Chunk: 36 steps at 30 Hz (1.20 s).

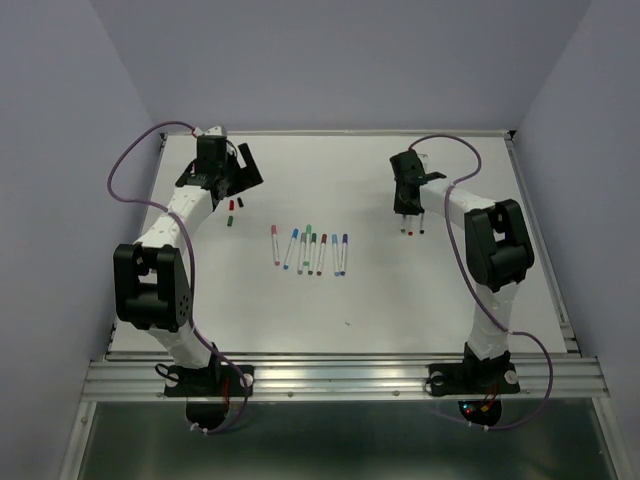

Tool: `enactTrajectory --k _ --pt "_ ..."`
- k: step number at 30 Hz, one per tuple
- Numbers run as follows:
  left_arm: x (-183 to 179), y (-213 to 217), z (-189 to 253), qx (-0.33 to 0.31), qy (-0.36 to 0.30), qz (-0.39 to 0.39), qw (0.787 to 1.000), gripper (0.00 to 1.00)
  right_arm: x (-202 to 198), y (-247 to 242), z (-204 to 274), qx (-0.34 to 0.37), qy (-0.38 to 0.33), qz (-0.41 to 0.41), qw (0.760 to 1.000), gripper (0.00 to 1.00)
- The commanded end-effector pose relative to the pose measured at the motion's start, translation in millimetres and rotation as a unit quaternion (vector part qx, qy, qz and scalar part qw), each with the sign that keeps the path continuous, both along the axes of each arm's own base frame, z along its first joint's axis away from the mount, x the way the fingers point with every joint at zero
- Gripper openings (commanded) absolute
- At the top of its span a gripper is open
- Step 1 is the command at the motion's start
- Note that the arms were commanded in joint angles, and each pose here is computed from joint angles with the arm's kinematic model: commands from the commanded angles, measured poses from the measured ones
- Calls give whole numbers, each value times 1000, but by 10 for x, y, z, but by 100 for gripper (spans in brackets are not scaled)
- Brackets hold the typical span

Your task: Open the pen caps

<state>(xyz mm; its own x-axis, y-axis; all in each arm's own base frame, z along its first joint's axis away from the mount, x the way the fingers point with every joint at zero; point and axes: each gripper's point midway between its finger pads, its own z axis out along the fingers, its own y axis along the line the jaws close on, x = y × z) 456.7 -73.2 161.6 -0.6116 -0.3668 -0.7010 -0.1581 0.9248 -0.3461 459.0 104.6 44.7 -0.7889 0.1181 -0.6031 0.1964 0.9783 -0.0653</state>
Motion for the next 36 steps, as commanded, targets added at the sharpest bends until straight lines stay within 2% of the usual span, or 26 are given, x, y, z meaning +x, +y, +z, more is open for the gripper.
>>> enactTrajectory --k 1,3,6,7,12,15,17,19,20,22,30,36 --pt "-1 10 206 -2 -31 -5 1000 99 139 15 211 1 -25 -8 1000 24" --pt "-6 14 212 -1 -32 -5 999 99 153 22 271 3 -30 -7 1000 31" --pt "-17 10 226 -3 -33 -6 999 99 167 31 352 4 -34 -5 999 33" --pt "-20 13 226 -2 -33 -5 999 99 169 36 387 6 -36 -3 999 39" --pt "-45 13 274 -3 -39 -6 999 99 177 61 531 13 -46 3 999 40" --pt "-67 14 307 -4 -42 -6 999 99 120 234 615 54 -43 40 997 47" --pt "-71 14 320 -5 -45 -5 999 99 2 425 644 86 -37 69 993 63" --pt "-78 -6 330 -8 -46 -8 999 99 -122 681 658 101 -36 101 989 69" --pt "-81 -1 331 -8 -46 -8 999 99 -177 766 656 108 -35 107 988 83" --pt "-87 -16 321 -10 -45 -11 999 99 -327 957 633 117 -30 119 986 100" --pt "-136 -7 363 -9 -52 -13 999 99 -682 1416 374 102 -6 109 989 100" --pt "-175 5 348 -7 -52 -13 999 99 -769 1513 233 61 9 105 993 100"
